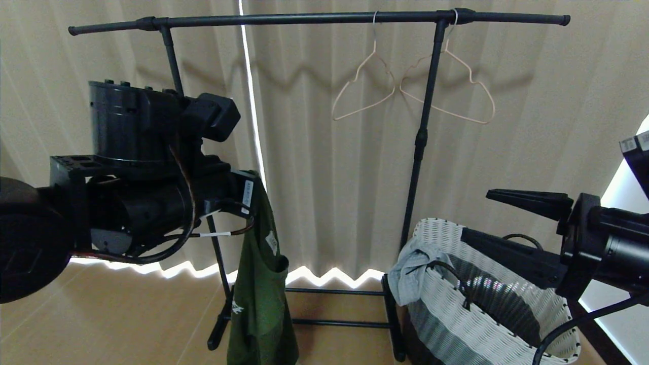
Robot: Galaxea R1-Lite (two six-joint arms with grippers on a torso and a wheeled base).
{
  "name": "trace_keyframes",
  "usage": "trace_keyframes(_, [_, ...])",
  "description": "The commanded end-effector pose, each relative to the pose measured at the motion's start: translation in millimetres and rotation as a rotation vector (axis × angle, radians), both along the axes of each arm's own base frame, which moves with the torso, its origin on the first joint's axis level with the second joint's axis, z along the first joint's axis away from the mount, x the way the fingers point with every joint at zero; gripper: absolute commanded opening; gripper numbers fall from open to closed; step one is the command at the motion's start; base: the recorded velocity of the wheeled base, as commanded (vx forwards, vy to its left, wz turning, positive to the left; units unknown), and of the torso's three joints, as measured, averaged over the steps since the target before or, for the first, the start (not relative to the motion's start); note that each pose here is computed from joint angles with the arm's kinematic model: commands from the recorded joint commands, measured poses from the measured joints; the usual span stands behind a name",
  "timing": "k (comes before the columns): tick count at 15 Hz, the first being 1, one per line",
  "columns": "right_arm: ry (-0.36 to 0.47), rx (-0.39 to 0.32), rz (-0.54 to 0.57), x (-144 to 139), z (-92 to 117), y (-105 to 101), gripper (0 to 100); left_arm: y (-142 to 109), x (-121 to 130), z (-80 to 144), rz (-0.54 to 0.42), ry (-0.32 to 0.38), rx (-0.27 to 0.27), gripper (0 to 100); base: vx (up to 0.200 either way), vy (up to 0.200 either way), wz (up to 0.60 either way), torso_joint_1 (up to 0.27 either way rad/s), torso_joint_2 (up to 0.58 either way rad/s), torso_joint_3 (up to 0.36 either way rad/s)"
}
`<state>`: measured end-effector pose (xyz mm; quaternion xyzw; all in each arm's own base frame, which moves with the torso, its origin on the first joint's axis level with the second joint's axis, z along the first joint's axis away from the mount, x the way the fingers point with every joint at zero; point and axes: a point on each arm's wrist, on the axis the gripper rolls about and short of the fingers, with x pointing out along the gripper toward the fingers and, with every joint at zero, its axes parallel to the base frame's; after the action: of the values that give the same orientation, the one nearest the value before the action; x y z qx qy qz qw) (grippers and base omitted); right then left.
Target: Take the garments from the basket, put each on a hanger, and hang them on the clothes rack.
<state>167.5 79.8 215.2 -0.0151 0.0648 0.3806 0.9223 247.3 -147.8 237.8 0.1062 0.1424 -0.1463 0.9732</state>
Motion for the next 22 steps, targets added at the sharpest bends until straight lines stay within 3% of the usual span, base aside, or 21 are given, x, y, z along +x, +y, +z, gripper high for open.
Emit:
trace_keyframes(1, [-0.041, -0.095, -0.063, -8.5, -14.9, -13.0, 100, 20.2, -16.0, 0.0, 0.055, -0.008, 0.005, 0, 0.000, 0.000, 0.00, 0.000, 0.00, 0.000])
trace_keyframes(3, [-0.122, -0.174, -0.089, -25.0, -19.9, -22.2, 100, 45.8, -40.8, 1.5, 0.097, -0.027, -0.008, 0, 0.000, 0.000, 0.00, 0.000, 0.00, 0.000])
trace_keyframes(4, [-0.114, -0.188, -0.156, -34.6, -26.7, -31.2, 100, 65.6, -63.1, 1.7, 0.132, -0.049, -0.024, 0, 0.000, 0.000, 0.00, 0.000, 0.00, 0.000])
trace_keyframes(7, [-0.074, -0.221, -0.295, -40.2, -39.6, -45.1, 100, 94.8, -105.5, -0.9, 0.179, -0.107, -0.025, 0, 0.000, 0.000, 0.00, 0.000, 0.00, 0.000])
trace_keyframes(9, [-0.063, -0.244, -0.446, -43.5, -46.9, -55.5, 100, 115.9, -146.3, -18.5, 0.212, -0.144, -0.037, 0, 0.000, 0.000, 0.00, 0.000, 0.00, 0.000])
trace_keyframes(12, [-0.127, -0.222, -0.527, -58.0, -43.0, -62.8, 100, 137.5, -183.8, -46.7, 0.310, -0.183, -0.052, 0, 0.000, 0.000, 0.00, 0.000, 0.00, 0.000])
trace_keyframes(15, [-0.150, -0.211, -0.536, -73.9, -48.3, -65.5, 100, 143.8, -200.1, -75.1, 0.349, -0.162, -0.037, 0, 0.000, 0.000, 0.00, 0.000, 0.00, 0.000])
trace_keyframes(18, [-0.154, -0.212, -0.566, -79.7, -50.8, -68.7, 100, 144.0, -200.8, -74.2, 0.360, -0.163, -0.078, 0, 0.000, 0.000, 0.00, 0.000, 0.00, 0.000])
trace_keyframes(22, [-0.073, -0.243, -0.610, -80.1, -68.7, -73.6, 100, 143.5, -198.8, -73.0, 0.348, -0.139, -0.073, 0, 0.000, 0.000, 0.00, 0.000, 0.00, 0.000])
